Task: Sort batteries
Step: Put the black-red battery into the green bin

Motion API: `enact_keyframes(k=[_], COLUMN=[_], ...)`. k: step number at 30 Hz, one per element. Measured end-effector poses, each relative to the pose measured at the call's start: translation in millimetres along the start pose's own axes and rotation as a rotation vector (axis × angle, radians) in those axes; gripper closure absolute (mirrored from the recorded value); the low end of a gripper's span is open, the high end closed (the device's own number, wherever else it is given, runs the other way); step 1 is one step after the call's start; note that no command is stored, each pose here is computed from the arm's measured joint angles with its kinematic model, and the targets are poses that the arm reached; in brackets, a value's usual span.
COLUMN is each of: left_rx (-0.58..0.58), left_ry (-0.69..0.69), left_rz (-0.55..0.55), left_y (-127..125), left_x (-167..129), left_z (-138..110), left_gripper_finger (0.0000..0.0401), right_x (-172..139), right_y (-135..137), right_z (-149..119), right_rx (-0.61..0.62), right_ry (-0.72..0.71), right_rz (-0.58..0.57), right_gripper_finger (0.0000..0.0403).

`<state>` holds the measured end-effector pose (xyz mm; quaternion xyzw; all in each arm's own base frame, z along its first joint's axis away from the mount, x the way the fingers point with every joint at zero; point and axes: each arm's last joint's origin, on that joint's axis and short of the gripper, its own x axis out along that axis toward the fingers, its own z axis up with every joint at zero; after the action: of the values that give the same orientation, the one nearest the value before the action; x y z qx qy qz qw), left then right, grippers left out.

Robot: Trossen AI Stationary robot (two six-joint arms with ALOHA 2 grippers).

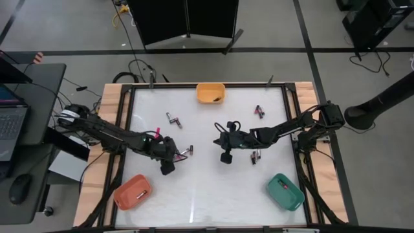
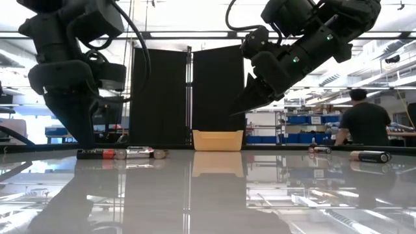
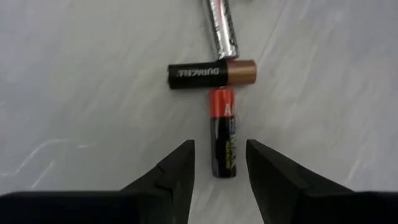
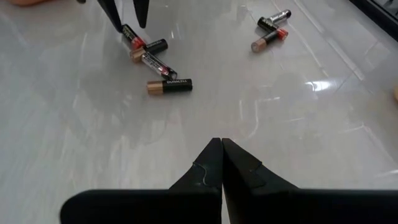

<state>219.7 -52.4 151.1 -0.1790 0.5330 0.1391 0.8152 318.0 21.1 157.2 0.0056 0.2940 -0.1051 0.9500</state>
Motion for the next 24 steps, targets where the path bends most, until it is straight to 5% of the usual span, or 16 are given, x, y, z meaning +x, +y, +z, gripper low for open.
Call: enact_keyframes(k=[12, 24], left_rx=[-0.017, -0.041], left_ry=[0.024, 0.032], left_rz=[-0.004, 0.003], left_y=[-2.3, 1.5], left_x=[10.4, 15.4], left_z=[-0.2, -5.7], left_gripper_finger=[0.0254, 0.0324], right_x=[0.1, 0.1], right_y=[0.0, 0.0], right_z=[-0.1, -0.1], right_rx=[-0.019, -0.019], right_ry=[0.001, 0.001], right_rz=[0.0, 0.0], right_gripper_finger=[0.0393, 0.0393])
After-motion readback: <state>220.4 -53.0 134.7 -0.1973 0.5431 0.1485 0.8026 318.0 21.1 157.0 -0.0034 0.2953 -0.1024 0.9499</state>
